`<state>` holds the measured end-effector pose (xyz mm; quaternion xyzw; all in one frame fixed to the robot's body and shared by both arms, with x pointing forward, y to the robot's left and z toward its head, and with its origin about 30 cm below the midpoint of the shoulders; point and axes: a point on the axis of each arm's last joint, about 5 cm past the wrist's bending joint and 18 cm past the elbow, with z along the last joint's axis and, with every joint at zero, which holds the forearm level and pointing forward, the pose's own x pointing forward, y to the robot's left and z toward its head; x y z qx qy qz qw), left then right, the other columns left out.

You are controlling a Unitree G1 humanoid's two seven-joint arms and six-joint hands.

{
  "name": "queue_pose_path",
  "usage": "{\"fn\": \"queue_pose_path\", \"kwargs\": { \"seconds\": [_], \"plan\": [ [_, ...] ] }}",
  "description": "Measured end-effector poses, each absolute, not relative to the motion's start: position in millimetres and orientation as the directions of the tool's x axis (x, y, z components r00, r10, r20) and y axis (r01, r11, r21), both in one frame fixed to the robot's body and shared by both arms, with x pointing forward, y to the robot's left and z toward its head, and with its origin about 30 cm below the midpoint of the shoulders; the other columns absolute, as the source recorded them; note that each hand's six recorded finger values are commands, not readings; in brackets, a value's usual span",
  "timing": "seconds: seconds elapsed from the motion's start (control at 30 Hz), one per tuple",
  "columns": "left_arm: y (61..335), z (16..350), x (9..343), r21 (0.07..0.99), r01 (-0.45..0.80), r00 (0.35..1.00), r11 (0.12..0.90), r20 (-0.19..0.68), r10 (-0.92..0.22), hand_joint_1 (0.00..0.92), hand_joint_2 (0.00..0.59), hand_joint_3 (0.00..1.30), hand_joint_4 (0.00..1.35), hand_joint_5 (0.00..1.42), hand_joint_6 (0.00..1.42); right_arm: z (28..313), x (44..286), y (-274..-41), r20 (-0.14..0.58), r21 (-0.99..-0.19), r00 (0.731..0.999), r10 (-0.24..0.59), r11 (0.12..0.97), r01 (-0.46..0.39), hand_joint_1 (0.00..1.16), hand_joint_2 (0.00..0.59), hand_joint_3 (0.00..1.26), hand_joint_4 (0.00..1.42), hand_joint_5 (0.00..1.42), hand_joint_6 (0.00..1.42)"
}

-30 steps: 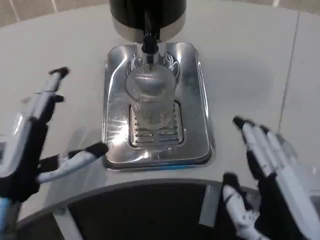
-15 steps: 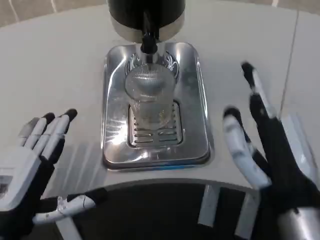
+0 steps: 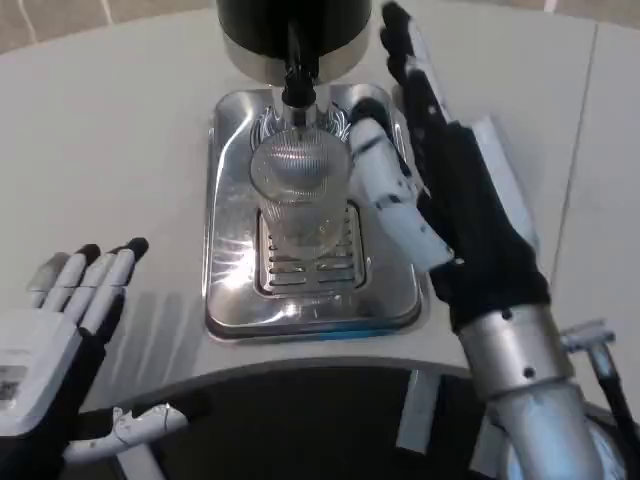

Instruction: Grasp the cup under the faucet to collect the drink, then remove the cup.

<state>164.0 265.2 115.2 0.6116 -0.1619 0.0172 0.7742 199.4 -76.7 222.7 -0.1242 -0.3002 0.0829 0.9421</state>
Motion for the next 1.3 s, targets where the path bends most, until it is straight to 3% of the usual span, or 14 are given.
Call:
{"fn": "queue_pose_path", "kwargs": {
  "seconds": [0.23,0.4,0.63,1.1,1.3],
  "plan": [
    [267,121,165,0.935,-0.265,0.940,0.236,0.306,-0.153,0.000,0.093,0.00,0.00,0.00,0.00,243,209,-55,0.617,-0.185,0.746,0.250,0.968,-0.171,0.24,0.586,0.00,0.00,0.00,0.00],
    [267,122,162,0.931,-0.279,0.936,0.234,0.319,-0.150,0.000,0.092,0.00,0.00,0.00,0.00,242,215,-47,0.608,-0.145,0.753,0.252,0.968,-0.207,0.24,0.586,0.00,0.00,0.00,0.00],
    [269,123,161,0.930,-0.286,0.937,0.230,0.322,-0.136,0.000,0.090,0.00,0.00,0.00,0.00,230,222,-37,0.556,-0.123,0.785,0.274,0.961,-0.249,0.25,0.586,0.00,0.00,0.00,0.00],
    [272,123,159,0.925,-0.301,0.933,0.231,0.336,-0.130,0.000,0.090,0.00,0.00,0.00,0.00,231,216,-26,0.576,-0.111,0.767,0.284,0.956,-0.270,0.25,0.586,0.00,0.00,0.00,0.00],
    [272,123,159,0.925,-0.301,0.932,0.233,0.337,-0.134,0.000,0.090,0.00,0.00,0.00,0.00,235,210,-24,0.604,-0.119,0.743,0.287,0.955,-0.272,0.26,0.586,0.00,0.00,0.00,0.00]
  ]
}}
